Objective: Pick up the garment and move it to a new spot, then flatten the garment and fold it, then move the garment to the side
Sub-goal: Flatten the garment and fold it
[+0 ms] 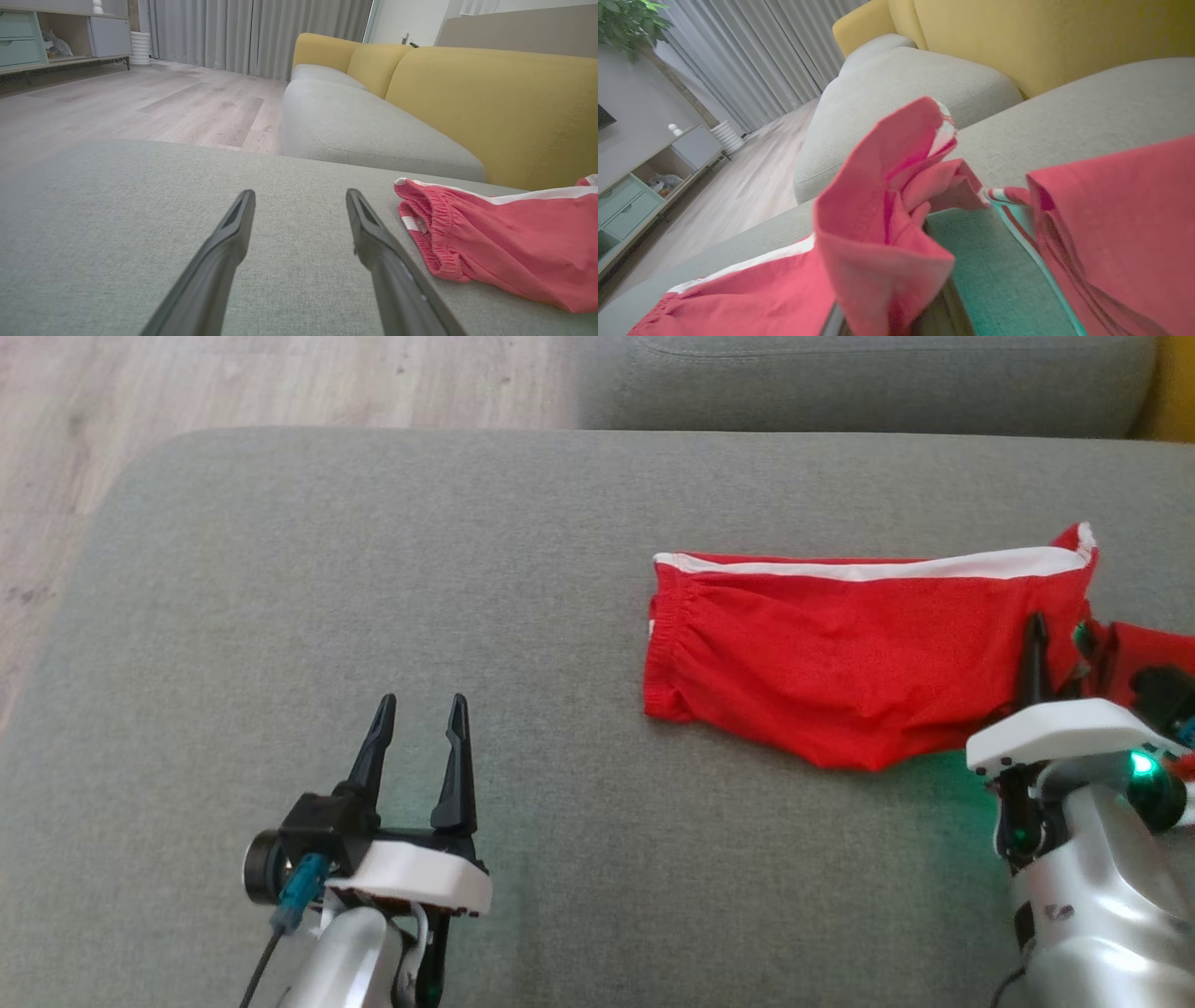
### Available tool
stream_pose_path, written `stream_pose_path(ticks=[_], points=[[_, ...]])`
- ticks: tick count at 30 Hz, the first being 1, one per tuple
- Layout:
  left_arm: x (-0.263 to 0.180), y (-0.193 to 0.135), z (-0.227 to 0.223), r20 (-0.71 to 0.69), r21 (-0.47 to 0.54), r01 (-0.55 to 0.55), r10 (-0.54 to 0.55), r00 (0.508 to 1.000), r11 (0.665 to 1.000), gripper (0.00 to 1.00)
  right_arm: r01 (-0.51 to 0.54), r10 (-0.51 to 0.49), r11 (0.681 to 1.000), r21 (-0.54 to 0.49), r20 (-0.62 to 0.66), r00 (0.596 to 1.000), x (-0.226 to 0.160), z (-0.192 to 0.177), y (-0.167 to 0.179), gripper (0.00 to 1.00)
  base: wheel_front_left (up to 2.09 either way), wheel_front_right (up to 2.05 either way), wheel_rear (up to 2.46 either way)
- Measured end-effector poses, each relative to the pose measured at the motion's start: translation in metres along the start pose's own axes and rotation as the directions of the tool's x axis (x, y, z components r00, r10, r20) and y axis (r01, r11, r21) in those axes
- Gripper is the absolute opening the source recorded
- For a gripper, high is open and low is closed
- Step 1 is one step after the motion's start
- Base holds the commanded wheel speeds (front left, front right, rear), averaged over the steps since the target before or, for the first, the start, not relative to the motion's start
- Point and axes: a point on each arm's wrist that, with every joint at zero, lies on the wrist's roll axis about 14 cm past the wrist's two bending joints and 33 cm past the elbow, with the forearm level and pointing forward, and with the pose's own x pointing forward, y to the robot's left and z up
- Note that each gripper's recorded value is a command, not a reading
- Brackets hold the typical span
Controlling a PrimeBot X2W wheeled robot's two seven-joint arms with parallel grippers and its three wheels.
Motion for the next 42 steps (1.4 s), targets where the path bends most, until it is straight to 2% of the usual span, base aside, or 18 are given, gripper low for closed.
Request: stream_pose_path(ticks=[5,11,17,23,28,36,37,38,42], points=[[-0.005,0.008,0.001,0.003,0.001,-0.023,0.023,1.000,1.000,1.00,-0.072,0.072,0.997,-0.019,0.017,0.997,0.006,0.005,0.026,0.00,0.00,0.00,0.00],[-0.012,0.017,0.005,0.012,0.003,-0.054,0.054,0.998,0.999,1.00,-0.221,0.222,0.975,-0.033,0.036,0.974,0.014,0.014,0.083,0.00,0.00,0.00,0.00],[-0.021,0.029,0.007,0.021,0.005,-0.091,0.091,0.996,0.996,1.00,-0.377,0.377,0.925,-0.042,-0.002,0.926,0.012,0.005,0.143,0.00,0.00,0.00,0.00],[-0.030,0.041,0.009,0.026,0.002,-0.132,0.132,0.991,0.991,1.00,-0.514,0.501,0.853,-0.092,-0.136,0.855,0.002,-0.030,0.192,0.00,0.00,0.00,0.00],[-0.036,0.050,0.009,0.025,-0.002,-0.162,0.162,0.986,0.987,1.00,-0.597,0.552,0.791,-0.137,-0.262,0.791,-0.013,-0.068,0.210,0.00,0.00,0.00,0.00],[-0.034,0.051,0.005,0.014,0.000,-0.167,0.167,0.986,0.986,1.00,-0.628,0.530,0.758,-0.175,-0.395,0.750,-0.028,-0.108,0.198,0.00,0.00,0.00,0.00],[-0.033,0.050,0.005,0.013,0.000,-0.164,0.164,0.986,0.987,1.00,-0.633,0.526,0.752,-0.184,-0.410,0.745,-0.030,-0.112,0.196,0.58,0.00,0.00,0.00],[-0.032,0.048,0.005,0.012,0.000,-0.159,0.159,0.987,0.987,1.00,-0.641,0.523,0.742,-0.196,-0.429,0.736,-0.034,-0.117,0.194,1.00,0.00,0.00,0.00],[-0.028,0.043,0.005,0.014,-0.001,-0.141,0.141,0.990,0.990,1.00,-0.674,0.524,0.699,-0.238,-0.471,0.710,-0.045,-0.126,0.190,1.00,0.00,0.00,0.00]])
